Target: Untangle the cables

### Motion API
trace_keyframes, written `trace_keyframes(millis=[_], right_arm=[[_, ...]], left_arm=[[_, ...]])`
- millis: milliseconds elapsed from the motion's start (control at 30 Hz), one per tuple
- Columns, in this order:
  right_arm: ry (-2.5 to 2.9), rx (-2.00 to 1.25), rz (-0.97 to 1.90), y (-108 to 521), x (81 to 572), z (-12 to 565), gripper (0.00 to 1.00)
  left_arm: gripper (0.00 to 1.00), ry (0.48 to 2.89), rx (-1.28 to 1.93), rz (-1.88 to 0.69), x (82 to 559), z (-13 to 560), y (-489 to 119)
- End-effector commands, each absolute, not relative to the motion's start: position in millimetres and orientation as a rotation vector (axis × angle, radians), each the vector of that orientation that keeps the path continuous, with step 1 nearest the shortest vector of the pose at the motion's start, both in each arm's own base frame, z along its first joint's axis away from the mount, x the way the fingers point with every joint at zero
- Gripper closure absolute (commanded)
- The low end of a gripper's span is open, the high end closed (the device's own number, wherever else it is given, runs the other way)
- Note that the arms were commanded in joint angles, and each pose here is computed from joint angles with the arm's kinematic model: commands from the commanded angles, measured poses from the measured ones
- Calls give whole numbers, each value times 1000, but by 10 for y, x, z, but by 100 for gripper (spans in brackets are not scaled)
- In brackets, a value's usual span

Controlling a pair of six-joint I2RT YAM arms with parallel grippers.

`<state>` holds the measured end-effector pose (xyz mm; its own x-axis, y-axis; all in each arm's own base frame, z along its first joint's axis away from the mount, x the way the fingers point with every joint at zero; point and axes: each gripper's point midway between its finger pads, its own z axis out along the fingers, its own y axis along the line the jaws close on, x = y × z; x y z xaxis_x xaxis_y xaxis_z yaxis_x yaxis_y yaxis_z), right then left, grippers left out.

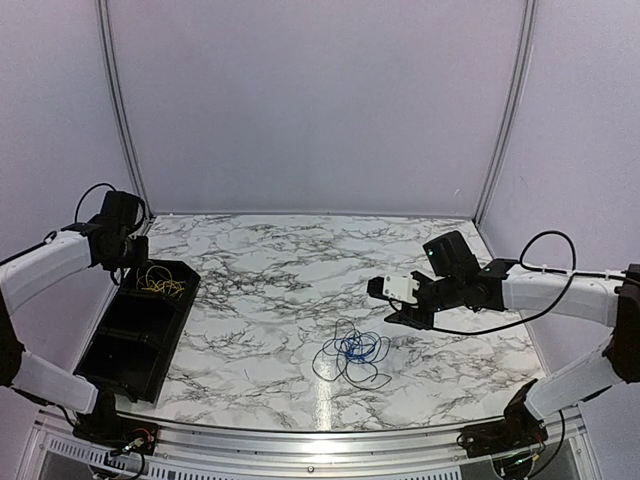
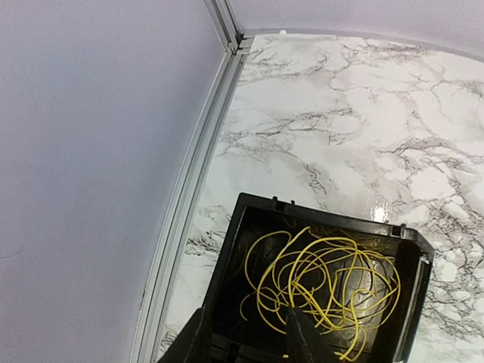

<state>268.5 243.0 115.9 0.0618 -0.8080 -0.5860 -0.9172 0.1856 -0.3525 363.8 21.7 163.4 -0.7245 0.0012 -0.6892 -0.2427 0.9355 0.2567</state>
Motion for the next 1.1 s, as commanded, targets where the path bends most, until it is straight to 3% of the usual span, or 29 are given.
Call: trace_keyframes(millis=[0, 333, 667, 833, 1067], right_arm=[[1750, -1647, 190, 2477, 2700, 1176, 51], [1757, -1636, 260, 2551, 2667, 1194, 51], [1819, -1637, 420, 2684, 2571, 1106, 51], [1918, -1634, 495, 2743, 2570, 960, 50], [1950, -1633, 543, 2792, 2561, 921, 52]], left_arm=[[63, 2287, -196, 357, 3562, 1842, 181], [59, 1914, 239, -254, 3242, 2632, -1522], [59, 1948, 581, -427, 2800, 1997, -3193], [56, 1965, 436, -449, 2810, 1778, -3395], [46, 1952, 190, -274, 2993, 1630, -3054]])
